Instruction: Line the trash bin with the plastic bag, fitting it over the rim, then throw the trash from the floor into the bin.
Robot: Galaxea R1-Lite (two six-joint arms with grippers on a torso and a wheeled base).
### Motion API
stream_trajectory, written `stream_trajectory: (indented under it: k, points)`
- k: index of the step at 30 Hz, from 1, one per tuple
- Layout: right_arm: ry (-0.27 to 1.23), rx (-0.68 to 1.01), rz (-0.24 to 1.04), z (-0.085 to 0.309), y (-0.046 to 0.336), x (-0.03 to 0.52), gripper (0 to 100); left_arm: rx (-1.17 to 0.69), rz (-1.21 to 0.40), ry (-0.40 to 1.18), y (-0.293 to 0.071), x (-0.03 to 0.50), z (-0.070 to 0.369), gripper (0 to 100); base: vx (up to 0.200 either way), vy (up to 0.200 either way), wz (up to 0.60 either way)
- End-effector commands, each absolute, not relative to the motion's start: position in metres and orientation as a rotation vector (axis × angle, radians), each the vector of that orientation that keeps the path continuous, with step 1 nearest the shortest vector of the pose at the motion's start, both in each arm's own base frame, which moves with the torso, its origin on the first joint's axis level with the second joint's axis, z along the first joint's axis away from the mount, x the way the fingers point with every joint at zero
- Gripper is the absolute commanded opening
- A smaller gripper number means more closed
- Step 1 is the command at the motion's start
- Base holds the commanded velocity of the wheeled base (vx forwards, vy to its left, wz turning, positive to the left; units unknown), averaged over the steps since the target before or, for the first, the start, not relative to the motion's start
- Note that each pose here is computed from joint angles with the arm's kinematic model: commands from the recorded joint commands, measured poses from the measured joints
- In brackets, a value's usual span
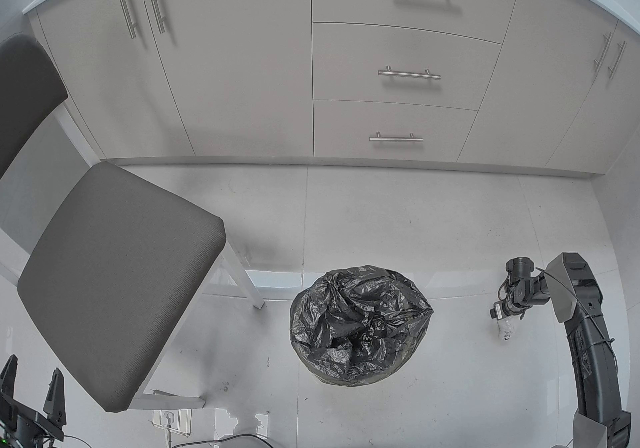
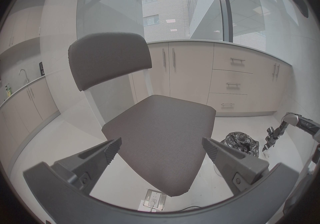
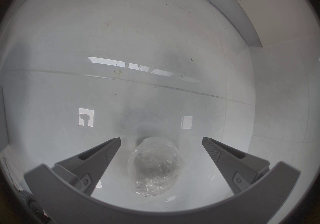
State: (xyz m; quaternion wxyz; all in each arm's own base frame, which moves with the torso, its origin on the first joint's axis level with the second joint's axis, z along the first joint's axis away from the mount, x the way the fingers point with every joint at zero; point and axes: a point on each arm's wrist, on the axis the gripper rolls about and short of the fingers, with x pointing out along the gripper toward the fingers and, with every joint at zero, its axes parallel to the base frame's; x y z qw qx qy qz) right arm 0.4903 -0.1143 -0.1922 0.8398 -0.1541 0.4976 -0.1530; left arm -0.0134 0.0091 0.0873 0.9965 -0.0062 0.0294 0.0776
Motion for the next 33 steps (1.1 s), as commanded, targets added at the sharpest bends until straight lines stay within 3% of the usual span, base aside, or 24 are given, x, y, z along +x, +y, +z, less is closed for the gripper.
stream_trajectory:
  k: [1,33]
  points:
    - [1.055,-0.337,-0.317,-0.193,-0.1139,0.4901,100,-0.009,0.156,0.074,0.009,-0.0124,0.0843,100,0.0,0.0,0.0]
    - [1.139,-0.393,-0.25,-0.1971,-0.1086,0.4845,100,-0.014,0.15,0.06,0.0093,-0.0135,0.0841,100,0.0,0.0,0.0]
